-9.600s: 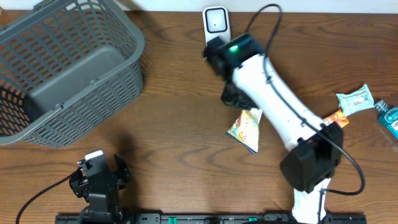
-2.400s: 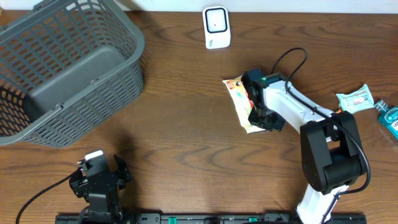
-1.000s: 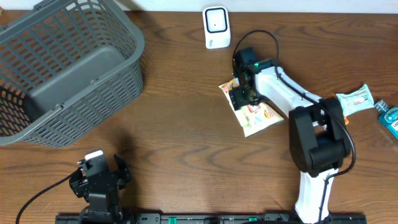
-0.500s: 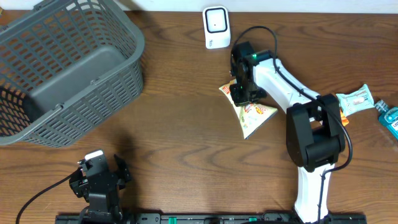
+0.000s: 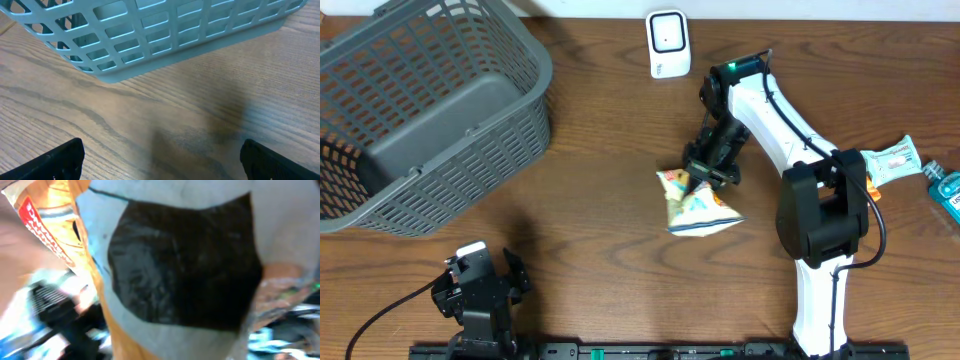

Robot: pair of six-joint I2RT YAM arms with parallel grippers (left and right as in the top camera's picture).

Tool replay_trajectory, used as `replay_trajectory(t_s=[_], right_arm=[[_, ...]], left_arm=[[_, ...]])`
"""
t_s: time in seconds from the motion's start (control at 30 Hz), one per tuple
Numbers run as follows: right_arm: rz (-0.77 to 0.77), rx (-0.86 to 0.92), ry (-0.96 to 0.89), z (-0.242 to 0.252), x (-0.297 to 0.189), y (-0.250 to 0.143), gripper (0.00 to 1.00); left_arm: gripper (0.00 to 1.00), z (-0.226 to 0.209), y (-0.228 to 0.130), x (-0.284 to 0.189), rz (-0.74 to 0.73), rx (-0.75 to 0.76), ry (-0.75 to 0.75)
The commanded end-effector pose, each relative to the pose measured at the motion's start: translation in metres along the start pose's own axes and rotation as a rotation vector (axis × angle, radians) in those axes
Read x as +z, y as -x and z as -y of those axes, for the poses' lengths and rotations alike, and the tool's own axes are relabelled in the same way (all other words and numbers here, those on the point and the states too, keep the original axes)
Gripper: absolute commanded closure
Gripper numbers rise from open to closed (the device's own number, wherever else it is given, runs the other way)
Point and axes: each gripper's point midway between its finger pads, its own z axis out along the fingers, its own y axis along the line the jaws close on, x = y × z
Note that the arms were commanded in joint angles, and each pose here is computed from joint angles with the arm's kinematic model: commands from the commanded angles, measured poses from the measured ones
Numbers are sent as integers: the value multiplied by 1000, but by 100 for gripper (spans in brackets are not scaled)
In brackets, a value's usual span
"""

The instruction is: Scan the item barcode

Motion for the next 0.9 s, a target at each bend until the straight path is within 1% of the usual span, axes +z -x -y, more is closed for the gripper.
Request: replay_trajectory(t_s=[0.0,0.17,0.33,0.57,0.63,0.7,0.87], right_arm=[[-123,75,235,-42,-11,-23,99],[-163,161,273,-50,-13,-27,99],[-183,207,289,-53,-15,-29,99],[-288,171,455,-80,-29,-44,99],[-316,188,487,-86,-32,-47,99],[-354,258,503,-90,-36,-49,99],[-442,593,447,-89,-37,-48,99]], left_arm=[[0,-2,-15,3,-47,20,14],[0,-2,-15,3,-47,20,14],[0,-2,-15,3,-47,20,14],[0,-2,-15,3,-47,20,14],[0,-2,-15,3,-47,20,14],[0,-2,-15,3,-47,20,14],[0,-2,-15,3,-47,19,14]])
